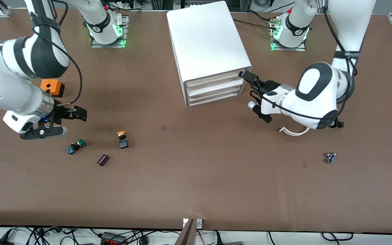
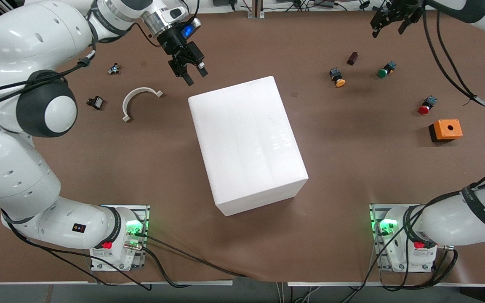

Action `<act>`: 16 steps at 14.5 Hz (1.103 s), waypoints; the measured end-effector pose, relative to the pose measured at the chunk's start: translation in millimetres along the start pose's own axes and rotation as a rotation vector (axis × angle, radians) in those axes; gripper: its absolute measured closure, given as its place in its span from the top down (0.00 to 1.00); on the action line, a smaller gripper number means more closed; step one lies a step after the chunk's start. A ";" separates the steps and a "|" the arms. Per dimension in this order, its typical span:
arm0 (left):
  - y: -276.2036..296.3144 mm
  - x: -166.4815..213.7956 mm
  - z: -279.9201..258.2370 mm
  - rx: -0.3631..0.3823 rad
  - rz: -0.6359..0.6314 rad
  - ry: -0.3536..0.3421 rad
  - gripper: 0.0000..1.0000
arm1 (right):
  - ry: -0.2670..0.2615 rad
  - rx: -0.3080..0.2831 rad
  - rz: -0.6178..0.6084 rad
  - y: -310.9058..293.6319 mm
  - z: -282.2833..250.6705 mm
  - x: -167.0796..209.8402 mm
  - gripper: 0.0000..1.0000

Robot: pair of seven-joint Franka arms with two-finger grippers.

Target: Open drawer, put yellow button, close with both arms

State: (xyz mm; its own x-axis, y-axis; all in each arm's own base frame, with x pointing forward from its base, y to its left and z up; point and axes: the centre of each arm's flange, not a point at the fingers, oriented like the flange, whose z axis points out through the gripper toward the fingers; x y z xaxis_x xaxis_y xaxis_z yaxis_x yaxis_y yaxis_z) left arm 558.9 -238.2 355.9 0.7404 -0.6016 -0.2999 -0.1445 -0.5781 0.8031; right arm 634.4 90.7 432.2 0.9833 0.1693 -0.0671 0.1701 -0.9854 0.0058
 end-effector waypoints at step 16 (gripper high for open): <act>-48.6 10.6 86.3 -0.181 0.213 -0.027 0.73 | -0.034 0.021 -0.091 -74.5 150.7 46.0 1.00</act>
State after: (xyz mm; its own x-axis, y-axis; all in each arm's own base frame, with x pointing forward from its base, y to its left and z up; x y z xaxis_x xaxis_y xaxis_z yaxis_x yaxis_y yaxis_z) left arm 517.2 -264.1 269.2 0.6878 -0.7149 -0.1257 -0.1738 -0.3304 0.9277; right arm 657.1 169.4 278.3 0.9608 0.2583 -0.1005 0.2573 -0.9660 -0.0230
